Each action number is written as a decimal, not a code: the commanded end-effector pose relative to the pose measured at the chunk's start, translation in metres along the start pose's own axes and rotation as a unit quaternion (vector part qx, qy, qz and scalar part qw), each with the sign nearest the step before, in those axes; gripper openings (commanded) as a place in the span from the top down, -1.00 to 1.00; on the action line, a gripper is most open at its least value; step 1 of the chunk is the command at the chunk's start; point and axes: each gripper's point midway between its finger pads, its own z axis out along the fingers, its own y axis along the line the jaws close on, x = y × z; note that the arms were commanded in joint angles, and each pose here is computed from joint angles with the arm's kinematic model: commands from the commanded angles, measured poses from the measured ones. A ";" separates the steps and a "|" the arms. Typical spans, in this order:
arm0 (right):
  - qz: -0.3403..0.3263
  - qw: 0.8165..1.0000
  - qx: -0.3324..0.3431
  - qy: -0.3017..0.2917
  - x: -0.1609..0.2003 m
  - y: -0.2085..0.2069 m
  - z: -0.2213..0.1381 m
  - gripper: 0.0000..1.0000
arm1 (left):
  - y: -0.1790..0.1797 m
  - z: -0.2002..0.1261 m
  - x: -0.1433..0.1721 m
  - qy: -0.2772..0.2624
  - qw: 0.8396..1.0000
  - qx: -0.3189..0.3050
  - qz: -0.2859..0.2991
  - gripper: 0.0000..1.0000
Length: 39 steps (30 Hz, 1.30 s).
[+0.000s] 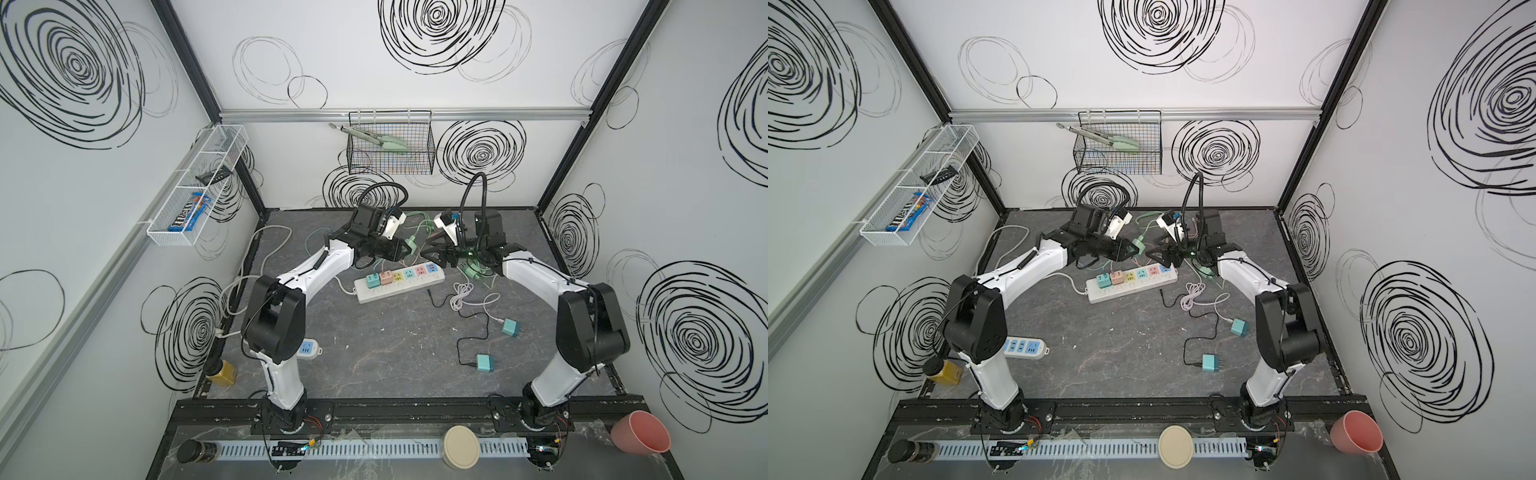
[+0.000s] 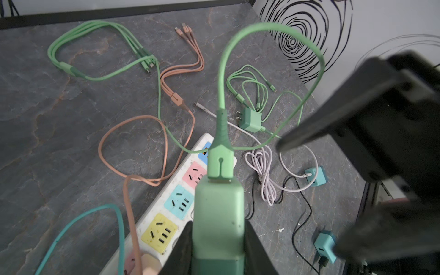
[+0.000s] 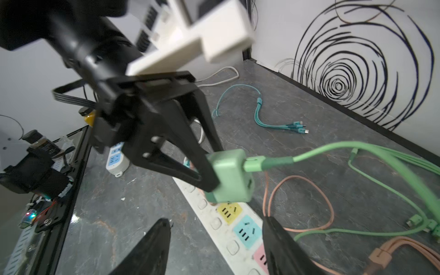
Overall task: Insert plugs into power strip
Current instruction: Pass the plug.
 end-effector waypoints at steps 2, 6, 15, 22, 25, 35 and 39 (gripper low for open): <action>-0.016 0.999 -0.028 0.042 0.010 -0.011 -0.001 -0.38 | -0.009 -0.008 -0.020 -0.061 0.992 0.051 0.101 1.00; -0.030 0.995 -0.058 0.075 0.014 -0.012 0.000 -0.37 | -0.010 -0.016 -0.024 -0.092 0.982 0.069 0.149 1.00; -0.108 0.988 -0.077 0.079 0.000 0.000 0.004 -0.36 | -0.027 -0.035 -0.018 -0.145 0.949 0.139 0.241 1.00; -0.174 0.976 -0.090 0.094 -0.005 0.021 0.013 -0.29 | -0.059 -0.054 0.005 -0.225 0.895 0.149 0.356 1.00; -0.210 0.967 -0.107 0.097 -0.004 0.036 0.013 -0.23 | -0.066 -0.055 0.013 -0.230 0.883 0.147 0.382 1.00; -0.281 0.943 -0.121 0.129 -0.004 0.066 0.011 -0.17 | -0.062 -0.044 0.019 -0.226 0.874 0.125 0.411 1.00; -0.281 0.940 -0.113 0.154 0.005 0.062 0.007 -0.17 | -0.060 -0.051 0.009 -0.252 0.863 0.105 0.424 1.00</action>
